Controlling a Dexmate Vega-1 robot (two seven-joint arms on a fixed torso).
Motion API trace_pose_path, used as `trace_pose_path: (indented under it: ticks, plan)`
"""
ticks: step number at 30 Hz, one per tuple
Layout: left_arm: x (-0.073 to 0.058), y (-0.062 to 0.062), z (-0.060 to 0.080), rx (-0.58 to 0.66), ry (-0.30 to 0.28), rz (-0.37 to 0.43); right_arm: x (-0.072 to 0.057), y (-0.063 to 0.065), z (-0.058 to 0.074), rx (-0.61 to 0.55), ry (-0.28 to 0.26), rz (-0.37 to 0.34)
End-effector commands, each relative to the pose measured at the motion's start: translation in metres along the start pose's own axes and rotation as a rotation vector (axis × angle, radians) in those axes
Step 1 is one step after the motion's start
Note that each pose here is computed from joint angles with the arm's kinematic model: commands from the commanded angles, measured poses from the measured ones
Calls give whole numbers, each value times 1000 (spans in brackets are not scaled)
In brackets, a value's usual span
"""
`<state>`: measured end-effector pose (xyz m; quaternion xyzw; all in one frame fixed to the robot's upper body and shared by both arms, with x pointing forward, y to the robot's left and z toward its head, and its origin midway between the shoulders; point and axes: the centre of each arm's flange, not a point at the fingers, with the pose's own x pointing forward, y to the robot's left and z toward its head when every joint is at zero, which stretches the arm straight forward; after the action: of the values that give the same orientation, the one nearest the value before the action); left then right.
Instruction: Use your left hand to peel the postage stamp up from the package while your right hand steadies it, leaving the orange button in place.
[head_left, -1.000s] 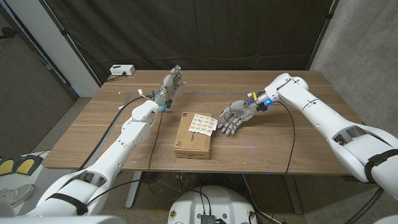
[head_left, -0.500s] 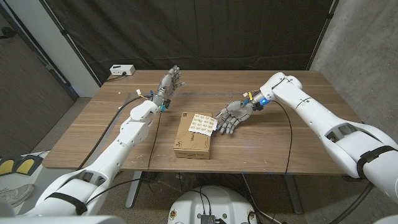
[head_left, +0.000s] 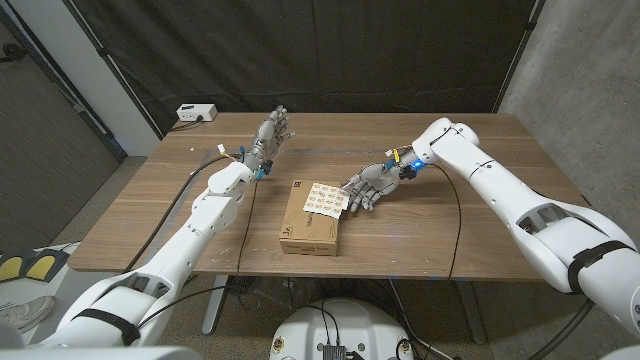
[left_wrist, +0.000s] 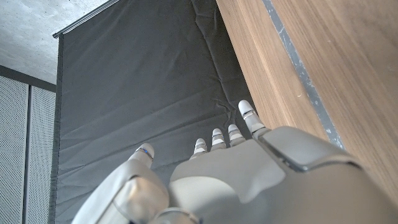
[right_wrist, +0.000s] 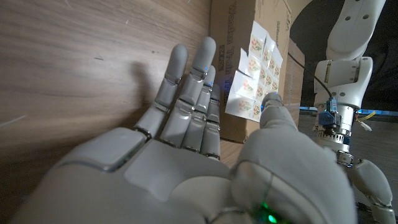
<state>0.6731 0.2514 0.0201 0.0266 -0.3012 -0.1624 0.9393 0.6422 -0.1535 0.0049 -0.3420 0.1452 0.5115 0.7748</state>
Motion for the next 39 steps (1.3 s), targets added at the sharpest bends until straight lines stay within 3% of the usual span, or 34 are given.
trace_pose_path:
  ticks: [1, 5, 12, 15, 20, 26, 39]
  plan:
    - [2, 3, -2, -4, 2, -1, 10, 8, 3, 92, 53, -55]
    - [3, 4, -2, -6, 3, 2, 13, 9, 4, 89, 71, -52]
    - [3, 8, -4, -7, 9, 11, 18, 11, 7, 128, 40, -24]
    - [3, 10, -5, -7, 15, 10, 19, 11, 7, 164, 4, -25]
    - [4, 12, -6, -8, 23, 10, 20, 9, 4, 269, -107, -37]
    - [6, 13, -6, -6, 24, 4, 15, 5, 1, 332, -211, -98]
    - [12, 7, 9, 73, -8, -40, -3, -3, 3, 277, -370, -179]
